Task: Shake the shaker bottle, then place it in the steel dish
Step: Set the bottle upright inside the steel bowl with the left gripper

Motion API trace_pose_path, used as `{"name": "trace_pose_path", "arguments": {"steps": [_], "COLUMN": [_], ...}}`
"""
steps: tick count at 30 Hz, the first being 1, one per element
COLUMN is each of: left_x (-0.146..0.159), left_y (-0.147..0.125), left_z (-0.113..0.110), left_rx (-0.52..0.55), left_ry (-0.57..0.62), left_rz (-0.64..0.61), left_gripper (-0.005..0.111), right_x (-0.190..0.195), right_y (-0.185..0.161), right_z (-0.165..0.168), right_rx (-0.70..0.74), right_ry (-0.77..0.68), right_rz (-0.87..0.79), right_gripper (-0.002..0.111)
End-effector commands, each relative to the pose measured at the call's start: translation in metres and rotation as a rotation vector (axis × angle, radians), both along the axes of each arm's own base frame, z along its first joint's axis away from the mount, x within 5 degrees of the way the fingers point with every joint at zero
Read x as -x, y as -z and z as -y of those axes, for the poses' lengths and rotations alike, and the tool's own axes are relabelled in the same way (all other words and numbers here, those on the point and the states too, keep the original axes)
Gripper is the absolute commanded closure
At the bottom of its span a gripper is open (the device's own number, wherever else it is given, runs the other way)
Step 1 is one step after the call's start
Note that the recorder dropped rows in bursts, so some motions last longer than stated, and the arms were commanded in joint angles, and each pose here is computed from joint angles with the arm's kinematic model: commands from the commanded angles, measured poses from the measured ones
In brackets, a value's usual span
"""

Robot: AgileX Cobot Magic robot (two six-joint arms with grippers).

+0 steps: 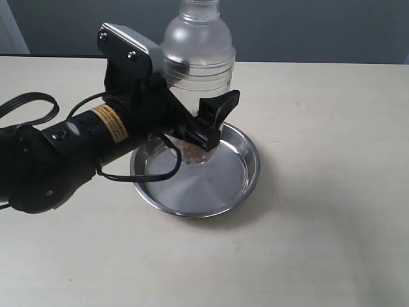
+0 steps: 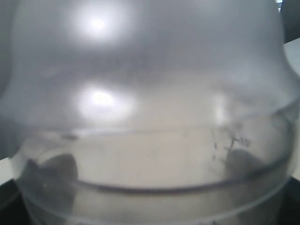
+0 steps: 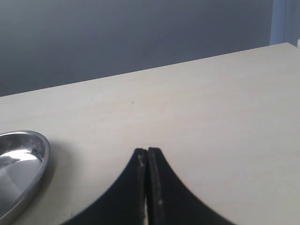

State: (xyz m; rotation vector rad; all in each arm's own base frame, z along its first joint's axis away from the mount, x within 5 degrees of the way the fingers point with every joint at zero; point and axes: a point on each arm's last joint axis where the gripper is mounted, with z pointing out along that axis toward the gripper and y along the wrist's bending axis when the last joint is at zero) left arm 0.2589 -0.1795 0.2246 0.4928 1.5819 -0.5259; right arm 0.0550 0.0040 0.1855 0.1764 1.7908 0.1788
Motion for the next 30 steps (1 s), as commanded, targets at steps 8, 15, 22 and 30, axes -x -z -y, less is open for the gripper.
{"name": "trace_pose_path", "arguments": {"steps": [8,15,22,30], "left_x": [-0.014,-0.019,-0.02,-0.031], "left_y": [0.031,0.055,0.069,0.073], "left_z": [0.006,0.009,0.011,-0.005], "left_rx": [0.073,0.091,0.093,0.059], "left_ry": [-0.032,-0.039,-0.022,-0.075], "left_rz": [0.021,0.033,0.03,0.019], "left_gripper": [0.106,0.106,0.095,0.038], "right_x": [0.0,0.0,0.0,0.0], "right_y": [-0.001,-0.001,-0.001,-0.001], "right_z": [0.0,0.0,0.0,0.0], "right_rx": [0.006,0.006,0.006,0.006], "right_ry": [-0.001,-0.001,-0.001,-0.001], "right_rz": [0.011,0.011,0.011,0.011], "right_gripper": [0.109,0.109,0.109,0.109]}}
